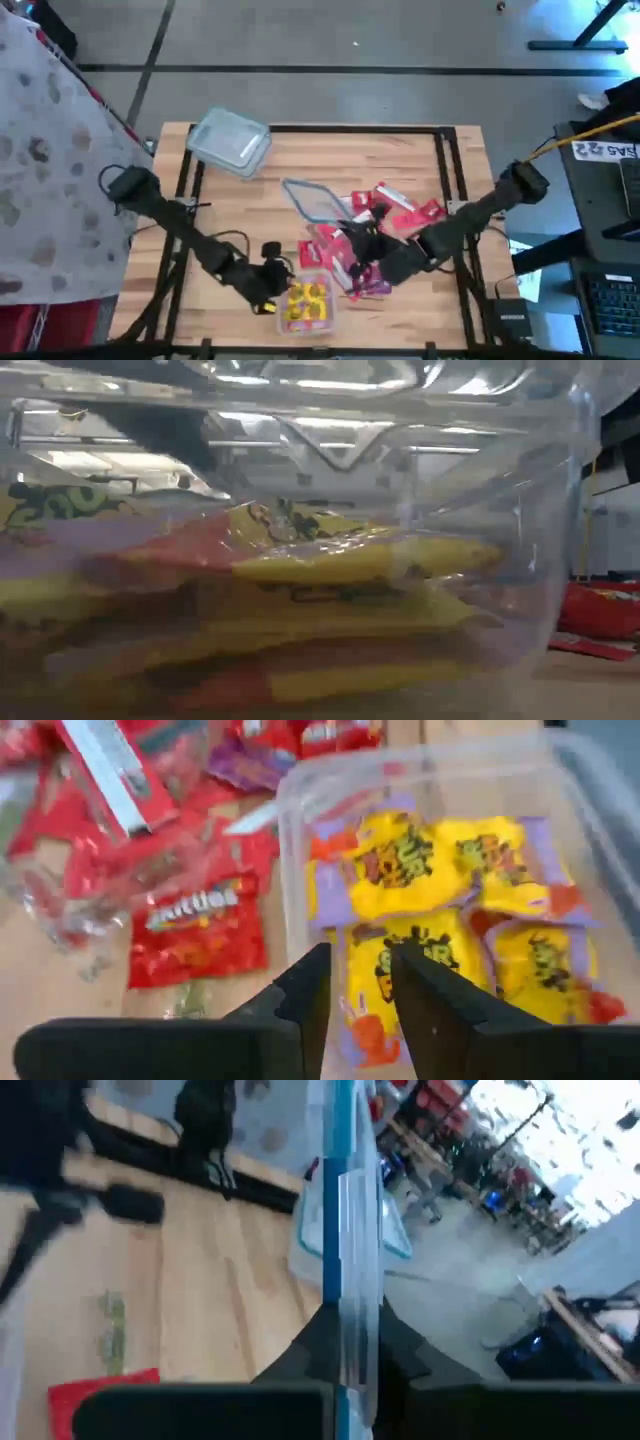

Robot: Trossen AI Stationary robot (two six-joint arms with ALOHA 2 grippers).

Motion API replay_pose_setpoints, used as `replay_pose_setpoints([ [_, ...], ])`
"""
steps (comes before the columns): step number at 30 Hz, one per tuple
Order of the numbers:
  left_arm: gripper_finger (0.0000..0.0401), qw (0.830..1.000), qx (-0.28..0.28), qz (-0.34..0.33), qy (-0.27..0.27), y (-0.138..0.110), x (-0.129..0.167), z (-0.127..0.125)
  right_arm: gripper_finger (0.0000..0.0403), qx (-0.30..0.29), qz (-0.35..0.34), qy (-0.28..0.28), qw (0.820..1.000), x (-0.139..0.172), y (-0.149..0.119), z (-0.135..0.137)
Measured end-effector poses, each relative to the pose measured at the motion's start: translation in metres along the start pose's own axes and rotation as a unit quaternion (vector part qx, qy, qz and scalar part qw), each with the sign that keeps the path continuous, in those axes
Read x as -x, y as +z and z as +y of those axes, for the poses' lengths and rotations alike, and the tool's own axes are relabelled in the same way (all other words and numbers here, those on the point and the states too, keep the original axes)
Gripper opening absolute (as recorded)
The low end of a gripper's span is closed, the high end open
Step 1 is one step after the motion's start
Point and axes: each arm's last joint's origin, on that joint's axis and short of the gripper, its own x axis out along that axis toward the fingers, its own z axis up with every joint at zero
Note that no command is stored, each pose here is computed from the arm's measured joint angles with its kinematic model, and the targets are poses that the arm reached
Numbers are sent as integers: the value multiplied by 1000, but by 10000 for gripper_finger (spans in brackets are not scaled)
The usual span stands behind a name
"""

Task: Sort candy
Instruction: Close the square transparent bin

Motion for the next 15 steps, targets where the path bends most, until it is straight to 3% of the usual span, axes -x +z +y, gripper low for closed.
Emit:
replay_pose_setpoints([
  [4, 88, 1000, 12, 7, 9, 0, -6, 5, 3, 1, -7, 0, 1000, 9, 10, -2],
  [15, 88, 999, -40, -25, 17, 11, -3, 0, 4, 0, -7, 9, 1000, 8, 11, -2],
])
